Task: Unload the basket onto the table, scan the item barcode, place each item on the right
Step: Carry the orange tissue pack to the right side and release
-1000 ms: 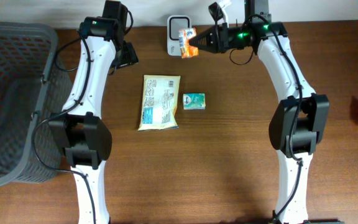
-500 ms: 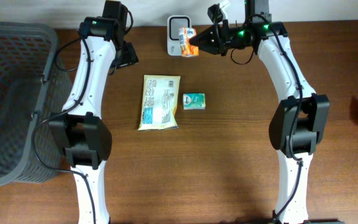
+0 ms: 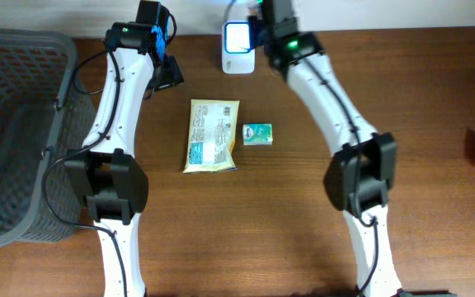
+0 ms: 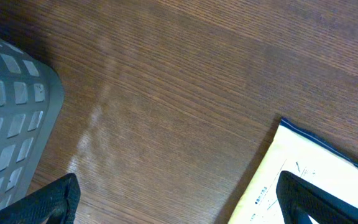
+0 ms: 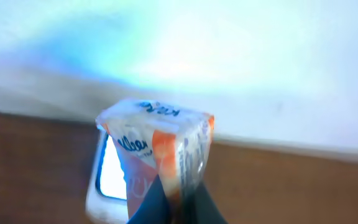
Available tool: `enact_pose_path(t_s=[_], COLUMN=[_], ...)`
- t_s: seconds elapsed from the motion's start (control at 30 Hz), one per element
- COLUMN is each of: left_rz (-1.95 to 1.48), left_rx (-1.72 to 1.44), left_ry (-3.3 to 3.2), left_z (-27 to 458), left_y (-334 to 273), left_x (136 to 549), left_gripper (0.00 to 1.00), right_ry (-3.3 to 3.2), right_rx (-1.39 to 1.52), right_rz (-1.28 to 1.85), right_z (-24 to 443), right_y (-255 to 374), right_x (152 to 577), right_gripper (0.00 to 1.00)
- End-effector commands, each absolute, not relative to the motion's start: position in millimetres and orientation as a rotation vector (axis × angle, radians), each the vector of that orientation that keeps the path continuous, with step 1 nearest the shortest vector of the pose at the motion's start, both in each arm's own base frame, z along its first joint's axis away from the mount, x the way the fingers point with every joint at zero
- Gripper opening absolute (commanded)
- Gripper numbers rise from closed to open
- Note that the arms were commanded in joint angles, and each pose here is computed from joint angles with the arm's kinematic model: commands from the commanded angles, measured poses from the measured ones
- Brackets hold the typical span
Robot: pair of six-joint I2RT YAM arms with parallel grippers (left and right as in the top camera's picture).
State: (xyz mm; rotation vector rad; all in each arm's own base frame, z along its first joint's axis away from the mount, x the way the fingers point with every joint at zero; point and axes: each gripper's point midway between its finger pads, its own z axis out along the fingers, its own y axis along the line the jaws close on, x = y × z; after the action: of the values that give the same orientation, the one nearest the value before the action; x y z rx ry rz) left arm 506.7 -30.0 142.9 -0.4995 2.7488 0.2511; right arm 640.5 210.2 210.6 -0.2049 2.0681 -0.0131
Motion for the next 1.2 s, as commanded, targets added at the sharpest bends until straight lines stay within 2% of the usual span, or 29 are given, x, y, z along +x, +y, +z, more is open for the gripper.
enact_pose_path(t_s=[0.0,0.13,0.3,0.33,0.47,0.57,0.63,0.7,0.83,0.93,1.07,1.1,1.13,1.17], left_rz=[0.252,0.251,0.251,0.251,0.251,0.251,0.251,0.251,0.249,0.249,0.249,0.249,0.249,0.249], left_rx=[-0.525,-0.521,-0.522,-0.522,-0.521,-0.522,-0.522,-0.522,-0.51,-0.512,-0.51,-0.51,-0.51,-0.51], left_ry=[2.719,2.719,2.719,2.719,2.719,2.719,2.719,2.719,2.721,2.721,2.721,2.721,2.721,2.721], left_z=[155,155,155,155,155,155,155,155,155,155,155,155,155,155], left_y=[-25,-27,-26,-26,-27,-26,-26,-26,-31,-30,-31,-31,-31,-31], left_x=[506,506,506,506,506,506,506,506,505,505,505,505,505,505], left_gripper=[0.99,0.99,0.99,0.99,0.99,0.99,0.99,0.99,0.99,0.99,0.99,0.99,0.99,0.99], right_ry=[2.028,2.053,2.059,2.056,1.984,2.025,2.098,2.186,2.387,2.45,2.451,2.443,2.443,2.453], right_rx=[-0.422,-0.439,-0.439,-0.417,-0.17,0.066,0.278,0.455,0.895,1.128,1.334,1.375,1.399,1.405], right_rz=[-0.288,-0.294,-0.295,-0.327,-0.472,-0.464,-0.481,-0.507,-0.565,-0.45,-0.468,-0.473,-0.477,-0.452], right_z=[177,144,141,147,225,267,270,255,199,166,127,116,109,100], right_y=[221,225,224,218,158,78,5,-58,-204,-275,-332,-343,-348,-350], right_x=[648,653,654,653,649,631,610,586,505,454,402,391,384,380], right_gripper=[0.04,0.04,0.04,0.04,0.04,0.04,0.04,0.04,0.04,0.04,0.05,0.12,0.48,0.74])
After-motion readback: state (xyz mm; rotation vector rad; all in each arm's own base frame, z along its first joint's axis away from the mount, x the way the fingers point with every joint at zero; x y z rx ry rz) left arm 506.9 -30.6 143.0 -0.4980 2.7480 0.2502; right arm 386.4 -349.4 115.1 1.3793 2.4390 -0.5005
